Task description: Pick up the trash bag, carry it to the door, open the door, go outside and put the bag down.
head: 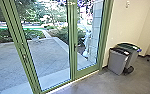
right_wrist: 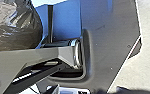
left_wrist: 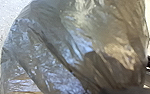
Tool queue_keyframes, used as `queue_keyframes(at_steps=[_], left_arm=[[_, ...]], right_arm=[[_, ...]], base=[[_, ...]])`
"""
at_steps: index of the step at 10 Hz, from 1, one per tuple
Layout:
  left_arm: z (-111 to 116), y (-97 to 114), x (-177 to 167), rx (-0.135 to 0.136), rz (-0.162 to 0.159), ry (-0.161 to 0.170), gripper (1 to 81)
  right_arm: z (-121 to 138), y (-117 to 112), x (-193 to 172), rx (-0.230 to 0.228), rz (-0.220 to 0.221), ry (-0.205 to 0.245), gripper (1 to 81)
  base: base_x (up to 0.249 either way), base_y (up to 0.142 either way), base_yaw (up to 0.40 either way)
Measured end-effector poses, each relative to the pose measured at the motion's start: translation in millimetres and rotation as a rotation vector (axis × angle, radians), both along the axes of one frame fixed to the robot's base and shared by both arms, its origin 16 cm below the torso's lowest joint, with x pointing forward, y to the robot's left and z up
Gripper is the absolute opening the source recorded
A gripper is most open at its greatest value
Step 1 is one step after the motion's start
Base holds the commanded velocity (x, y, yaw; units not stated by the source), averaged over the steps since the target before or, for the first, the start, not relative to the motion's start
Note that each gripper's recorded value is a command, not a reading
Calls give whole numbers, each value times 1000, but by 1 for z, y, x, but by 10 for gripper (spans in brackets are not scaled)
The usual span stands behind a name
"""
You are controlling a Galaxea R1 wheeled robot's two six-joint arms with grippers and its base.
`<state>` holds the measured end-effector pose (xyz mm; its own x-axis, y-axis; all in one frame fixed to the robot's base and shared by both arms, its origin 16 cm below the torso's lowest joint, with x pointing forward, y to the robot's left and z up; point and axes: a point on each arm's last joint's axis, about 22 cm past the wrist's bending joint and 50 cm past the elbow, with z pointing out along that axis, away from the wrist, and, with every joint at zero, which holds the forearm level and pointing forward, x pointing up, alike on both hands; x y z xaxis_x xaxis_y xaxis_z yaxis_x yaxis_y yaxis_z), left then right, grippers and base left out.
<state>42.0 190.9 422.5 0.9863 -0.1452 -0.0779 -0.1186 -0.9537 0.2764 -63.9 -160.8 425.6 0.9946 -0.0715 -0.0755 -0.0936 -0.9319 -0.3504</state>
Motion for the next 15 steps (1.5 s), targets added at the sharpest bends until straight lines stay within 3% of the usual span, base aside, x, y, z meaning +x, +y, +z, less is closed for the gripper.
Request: queue_keyframes(at_steps=[15], left_arm=[[0, 2, 3, 2, 1, -6, 10]], right_arm=[[1, 4, 0, 5, 0, 0, 811]], base=[[160, -63, 0]])
